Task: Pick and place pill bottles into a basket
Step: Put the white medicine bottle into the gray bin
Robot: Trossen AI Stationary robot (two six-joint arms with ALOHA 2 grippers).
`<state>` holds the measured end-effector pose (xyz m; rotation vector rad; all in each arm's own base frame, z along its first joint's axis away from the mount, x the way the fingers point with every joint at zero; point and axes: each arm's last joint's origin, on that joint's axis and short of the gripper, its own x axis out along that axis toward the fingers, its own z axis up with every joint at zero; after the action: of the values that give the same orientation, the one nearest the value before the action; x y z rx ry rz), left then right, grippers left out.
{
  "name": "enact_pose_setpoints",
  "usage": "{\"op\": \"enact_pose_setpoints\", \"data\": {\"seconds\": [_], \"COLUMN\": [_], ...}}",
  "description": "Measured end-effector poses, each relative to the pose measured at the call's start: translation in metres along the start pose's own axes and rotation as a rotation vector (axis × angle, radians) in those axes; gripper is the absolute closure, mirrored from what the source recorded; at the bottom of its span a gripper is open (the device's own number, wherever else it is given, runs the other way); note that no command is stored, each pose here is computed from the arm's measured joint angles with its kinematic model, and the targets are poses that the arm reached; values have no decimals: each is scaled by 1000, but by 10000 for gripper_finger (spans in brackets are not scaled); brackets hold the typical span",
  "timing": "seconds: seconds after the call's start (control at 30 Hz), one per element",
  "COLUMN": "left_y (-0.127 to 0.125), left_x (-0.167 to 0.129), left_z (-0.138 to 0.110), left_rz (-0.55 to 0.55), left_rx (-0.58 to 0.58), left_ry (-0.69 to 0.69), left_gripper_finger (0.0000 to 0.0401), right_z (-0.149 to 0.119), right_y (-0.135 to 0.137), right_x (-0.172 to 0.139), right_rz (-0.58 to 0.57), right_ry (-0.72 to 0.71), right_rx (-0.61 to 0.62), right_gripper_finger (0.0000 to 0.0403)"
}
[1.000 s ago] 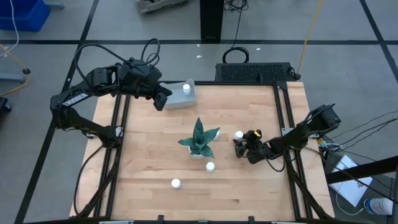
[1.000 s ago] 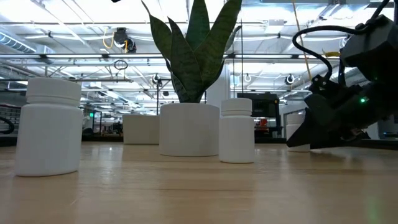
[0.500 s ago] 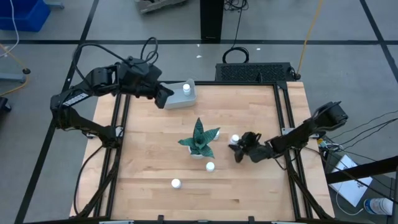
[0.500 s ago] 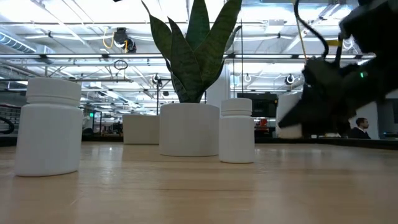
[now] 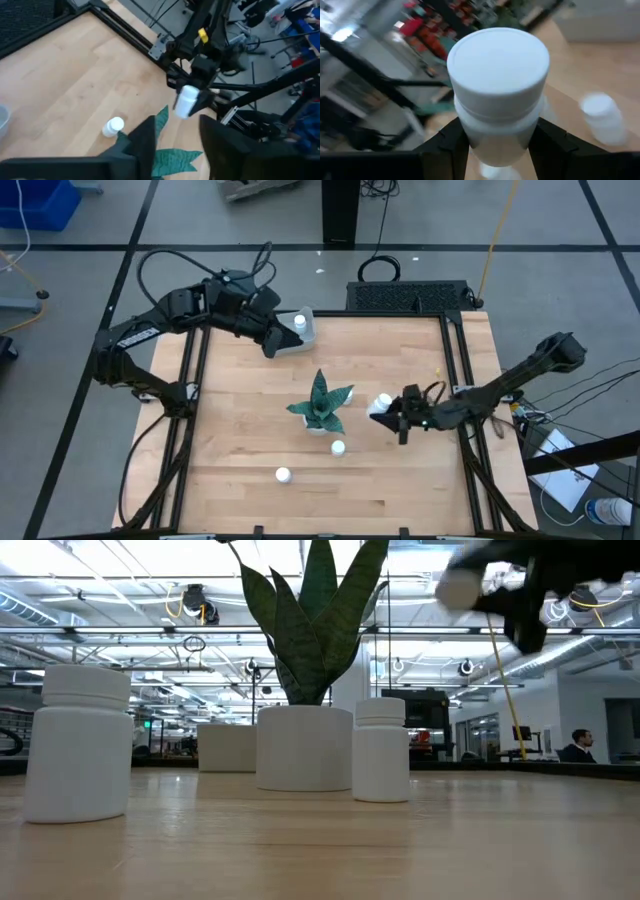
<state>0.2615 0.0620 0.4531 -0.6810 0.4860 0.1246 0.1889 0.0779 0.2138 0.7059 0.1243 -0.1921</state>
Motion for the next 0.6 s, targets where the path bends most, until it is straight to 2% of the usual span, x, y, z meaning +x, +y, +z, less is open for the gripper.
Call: {"op": "enact_pose_setpoints", "data": {"seconds": [0.13,0.3,0.4,0.47,0.6], "left_y": [-3,0,0,2,0], "left_x": [12,40,60,75,97], "left_z": [6,10,9,5,2], "left_rz": [-104,-267,-361,-385,-403], "left_rx": [5,-97,-132,-179,-231], "left_ry": [9,120,208,273,315], "left_gripper_finger": [167,108,93,90,89], "right_z": [17,30,33,35,35], "right_y": [18,36,45,53,62], "right_x": [-7,-2,5,7,12], "right_rz": [76,213,295,345,436], "right_ry": [-9,102,209,250,321], "right_rx": [9,119,201,250,341], "right_gripper_finger": [251,251,251,251,251]}}
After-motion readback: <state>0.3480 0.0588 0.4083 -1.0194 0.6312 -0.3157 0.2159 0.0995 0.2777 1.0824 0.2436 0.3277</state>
